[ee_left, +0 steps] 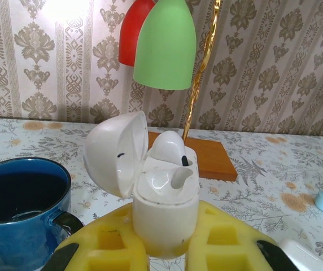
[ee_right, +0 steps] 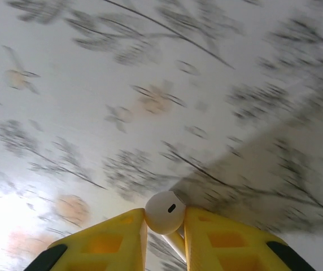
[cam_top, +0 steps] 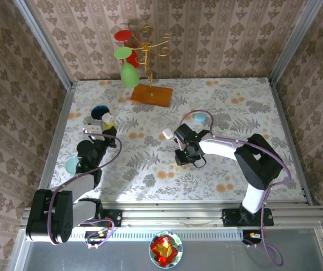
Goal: Insert the wireless bluetooth earbuds into the charging case
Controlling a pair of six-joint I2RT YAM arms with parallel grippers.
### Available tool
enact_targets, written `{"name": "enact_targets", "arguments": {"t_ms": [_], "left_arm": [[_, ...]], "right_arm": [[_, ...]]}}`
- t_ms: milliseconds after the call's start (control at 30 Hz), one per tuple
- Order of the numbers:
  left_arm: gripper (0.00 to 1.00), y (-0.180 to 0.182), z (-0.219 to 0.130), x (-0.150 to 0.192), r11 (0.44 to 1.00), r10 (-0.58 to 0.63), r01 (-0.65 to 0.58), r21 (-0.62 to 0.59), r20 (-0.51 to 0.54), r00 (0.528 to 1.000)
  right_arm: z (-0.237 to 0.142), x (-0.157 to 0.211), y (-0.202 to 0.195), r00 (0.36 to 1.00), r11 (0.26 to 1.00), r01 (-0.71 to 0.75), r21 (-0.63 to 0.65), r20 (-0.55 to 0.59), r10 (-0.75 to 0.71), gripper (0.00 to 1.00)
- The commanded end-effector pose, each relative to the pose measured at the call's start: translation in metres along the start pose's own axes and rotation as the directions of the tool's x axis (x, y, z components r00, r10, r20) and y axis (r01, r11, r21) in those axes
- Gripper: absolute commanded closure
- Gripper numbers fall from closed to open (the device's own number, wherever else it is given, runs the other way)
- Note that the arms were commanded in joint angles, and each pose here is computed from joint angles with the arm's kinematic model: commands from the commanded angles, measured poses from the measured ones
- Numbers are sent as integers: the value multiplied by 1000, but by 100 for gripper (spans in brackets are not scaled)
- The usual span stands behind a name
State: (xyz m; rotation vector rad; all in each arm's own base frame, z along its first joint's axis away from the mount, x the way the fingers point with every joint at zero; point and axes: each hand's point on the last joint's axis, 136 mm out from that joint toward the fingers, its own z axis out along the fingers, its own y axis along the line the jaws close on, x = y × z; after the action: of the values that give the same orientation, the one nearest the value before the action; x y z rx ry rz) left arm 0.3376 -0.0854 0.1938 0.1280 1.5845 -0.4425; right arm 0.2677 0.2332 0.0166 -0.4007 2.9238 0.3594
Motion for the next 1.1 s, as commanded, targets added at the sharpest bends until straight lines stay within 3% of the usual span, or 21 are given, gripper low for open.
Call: {"name": "enact_targets", "arguments": {"t_ms": [0, 167, 367, 667, 1067], "left_arm": [[94, -8, -1, -5, 999, -10, 8, 39, 31, 999], [94, -12, 0, -4, 998, -32, 30, 61, 30, 999], [94, -12, -5, 6, 998, -19, 19, 59, 9, 1000], [94, -7, -13, 9, 998, 65, -65, 15, -23, 998], [94, -5, -16, 11, 996, 86, -86, 5, -35, 996]], "right_arm": [[-3, 26, -33, 998, 989, -25, 147, -57, 34, 74], [-16, 11, -22, 1000, 987, 17, 160, -19, -14, 63], [-29, 11, -22, 989, 946, 135, 294, -91, -113, 56], [-37, 13, -17, 903, 798, 411, 442, -318, -289, 54], [-19, 0, -13, 832, 717, 536, 445, -423, -360, 60]]}}
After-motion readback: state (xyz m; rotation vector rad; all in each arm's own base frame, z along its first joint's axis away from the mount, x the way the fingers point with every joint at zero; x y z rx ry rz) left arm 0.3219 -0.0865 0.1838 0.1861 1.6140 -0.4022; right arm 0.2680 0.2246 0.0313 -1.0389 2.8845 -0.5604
